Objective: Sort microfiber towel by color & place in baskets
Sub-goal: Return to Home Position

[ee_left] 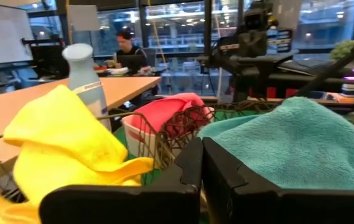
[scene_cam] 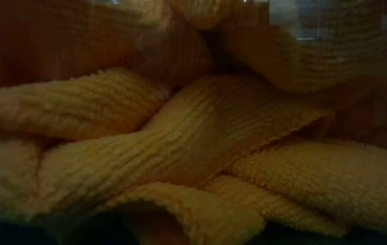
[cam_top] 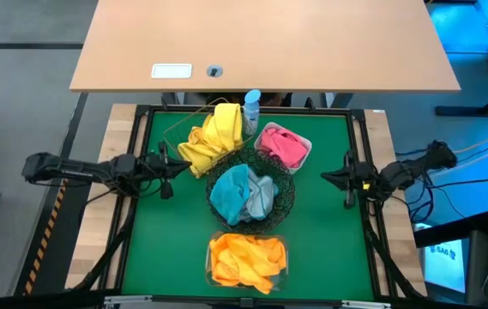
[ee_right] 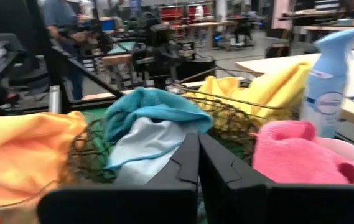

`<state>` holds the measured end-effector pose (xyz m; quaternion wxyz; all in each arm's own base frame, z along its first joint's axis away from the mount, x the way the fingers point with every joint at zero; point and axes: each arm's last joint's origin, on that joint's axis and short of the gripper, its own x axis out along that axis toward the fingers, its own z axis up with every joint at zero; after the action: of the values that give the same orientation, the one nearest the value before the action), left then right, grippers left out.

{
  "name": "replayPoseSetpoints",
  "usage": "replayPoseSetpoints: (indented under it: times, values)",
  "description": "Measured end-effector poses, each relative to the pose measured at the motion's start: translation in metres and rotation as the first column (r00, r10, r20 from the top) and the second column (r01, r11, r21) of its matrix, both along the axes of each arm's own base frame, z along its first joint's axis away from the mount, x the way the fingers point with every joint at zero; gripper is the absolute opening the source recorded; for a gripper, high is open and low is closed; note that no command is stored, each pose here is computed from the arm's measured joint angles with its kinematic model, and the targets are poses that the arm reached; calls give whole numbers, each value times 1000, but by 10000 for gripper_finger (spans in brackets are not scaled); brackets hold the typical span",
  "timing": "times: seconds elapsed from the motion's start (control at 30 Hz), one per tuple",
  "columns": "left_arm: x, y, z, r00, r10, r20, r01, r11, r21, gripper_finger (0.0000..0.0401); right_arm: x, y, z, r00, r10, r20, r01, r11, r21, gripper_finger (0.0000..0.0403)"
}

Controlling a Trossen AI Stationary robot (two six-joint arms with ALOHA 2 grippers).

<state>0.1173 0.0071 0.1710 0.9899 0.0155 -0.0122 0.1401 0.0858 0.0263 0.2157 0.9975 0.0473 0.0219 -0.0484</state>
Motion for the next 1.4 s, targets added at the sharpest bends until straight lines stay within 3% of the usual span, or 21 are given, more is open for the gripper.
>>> replayPoseSetpoints:
  times: [0.2, 0.7, 0.87, 1.07, 1.4]
  values:
    - [0, 4, 0, 1000, -10, 0, 10, 1000, 2, 1, 4, -9, -1, 999, -48, 4, 48, 999, 2, 1]
    - [0, 7, 0, 1000, -18, -6, 18, 1000, 2, 1, 7, -29, -1, 999, -45, 1, 45, 999, 0, 1]
    - [0, 7, 0, 1000, -18, -6, 18, 1000, 3, 1, 8, -27, -4, 1000, 9, -22, -9, 1000, 1, 1]
    - [0, 7, 0, 1000, -18, -6, 18, 1000, 4, 1, 16, -27, -29, 999, 8, 39, -8, 1000, -1, 1]
    - [0, 7, -1, 1000, -18, -11, 18, 1000, 4, 1, 19, -27, -53, 1000, -1, 3, 1, 1000, -3, 1]
